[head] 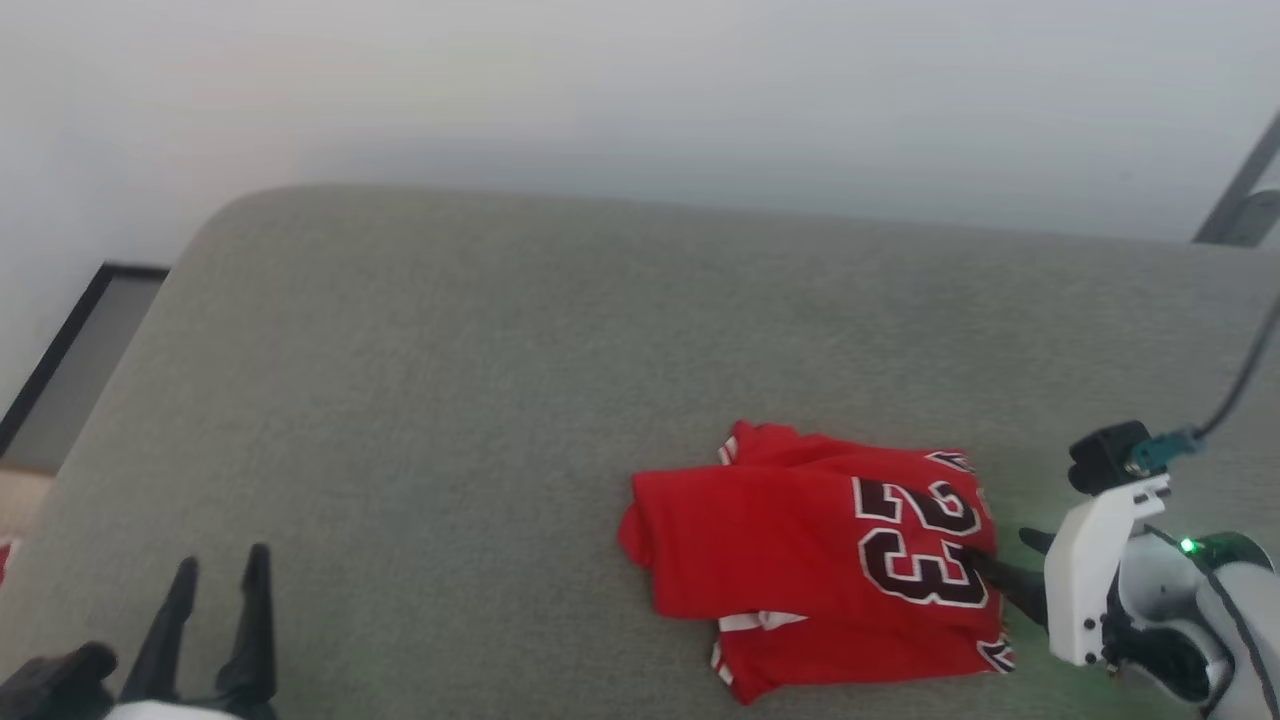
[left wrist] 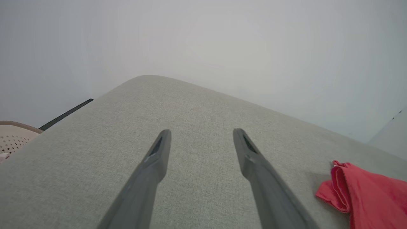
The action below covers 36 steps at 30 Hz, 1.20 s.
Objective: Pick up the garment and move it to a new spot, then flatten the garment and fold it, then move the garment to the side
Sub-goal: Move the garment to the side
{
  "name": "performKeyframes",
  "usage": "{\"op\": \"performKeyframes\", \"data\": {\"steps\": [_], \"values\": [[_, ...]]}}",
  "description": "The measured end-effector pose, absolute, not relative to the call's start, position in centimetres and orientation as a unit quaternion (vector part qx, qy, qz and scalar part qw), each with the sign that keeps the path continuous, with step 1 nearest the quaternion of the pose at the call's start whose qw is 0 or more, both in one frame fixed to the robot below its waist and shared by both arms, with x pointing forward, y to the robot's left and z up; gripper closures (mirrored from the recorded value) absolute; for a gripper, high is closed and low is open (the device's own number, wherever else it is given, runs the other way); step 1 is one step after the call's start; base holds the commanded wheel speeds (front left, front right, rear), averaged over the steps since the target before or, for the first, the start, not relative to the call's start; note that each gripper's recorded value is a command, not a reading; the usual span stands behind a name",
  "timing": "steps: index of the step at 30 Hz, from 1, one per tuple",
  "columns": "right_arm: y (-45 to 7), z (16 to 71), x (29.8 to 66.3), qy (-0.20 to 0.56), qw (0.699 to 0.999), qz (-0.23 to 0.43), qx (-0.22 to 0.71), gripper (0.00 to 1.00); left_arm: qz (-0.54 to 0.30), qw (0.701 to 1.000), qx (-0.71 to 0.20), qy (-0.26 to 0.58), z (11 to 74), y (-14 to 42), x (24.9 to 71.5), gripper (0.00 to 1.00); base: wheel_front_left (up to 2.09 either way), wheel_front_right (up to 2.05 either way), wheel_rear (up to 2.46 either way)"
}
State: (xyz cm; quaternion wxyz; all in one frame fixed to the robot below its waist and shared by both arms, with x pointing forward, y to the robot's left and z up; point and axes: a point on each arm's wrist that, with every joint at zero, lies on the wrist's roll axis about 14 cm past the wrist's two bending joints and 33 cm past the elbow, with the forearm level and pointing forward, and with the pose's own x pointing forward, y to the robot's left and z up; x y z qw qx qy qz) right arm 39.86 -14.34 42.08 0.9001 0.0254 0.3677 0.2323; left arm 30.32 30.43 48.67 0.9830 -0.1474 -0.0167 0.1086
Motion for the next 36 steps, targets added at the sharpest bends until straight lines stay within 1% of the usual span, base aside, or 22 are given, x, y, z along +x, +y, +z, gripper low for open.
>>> {"op": "performKeyframes", "data": {"steps": [8,9,10,11,12,16,21,27,29,36], "values": [[-13.4,38.1,40.1,0.513,0.823,0.243,0.025,0.0,0.112,0.982,-0.154,-0.001,47.7,29.8,31.5,0.0,0.0,0.0,0.0],[-13.4,38.1,40.1,0.513,0.823,0.243,0.025,0.0,0.112,0.982,-0.154,-0.001,47.7,29.8,31.5,0.0,0.0,0.0,0.0],[-13.2,37.7,40.1,0.528,0.813,0.245,0.026,0.06,0.113,0.981,-0.156,0.0,47.6,29.7,31.7,0.0,0.0,0.0,0.0],[-12.9,37.5,40.1,0.54,0.804,0.249,0.024,0.51,0.114,0.981,-0.156,0.002,47.5,29.6,31.8,0.0,0.0,0.0,0.0],[-12.7,37.3,40.2,0.548,0.797,0.253,0.02,1.0,0.115,0.981,-0.157,0.004,47.3,29.6,31.9,0.0,0.0,0.0,0.0],[-12.1,36.8,40.9,0.559,0.786,0.262,0.021,1.0,0.117,0.981,-0.156,0.012,46.9,29.5,32.3,0.0,0.0,0.0,0.0],[-12.1,37.0,41.7,0.551,0.792,0.26,0.042,1.0,0.107,0.982,-0.153,0.014,46.8,29.0,33.3,0.0,0.0,0.0,0.0],[-13.9,38.3,43.5,0.519,0.818,0.241,0.047,1.0,0.08,0.986,-0.15,0.002,47.6,27.6,35.4,0.0,0.0,0.0,0.0],[-15.5,39.2,44.5,0.502,0.834,0.223,0.046,1.0,0.069,0.986,-0.152,-0.003,47.9,27.1,36.1,0.0,0.0,0.0,0.0],[-21.5,41.8,46.6,0.465,0.87,0.163,0.034,1.0,0.023,0.988,-0.152,-0.002,47.9,24.5,39.2,0.0,0.0,0.0,0.0]]}}
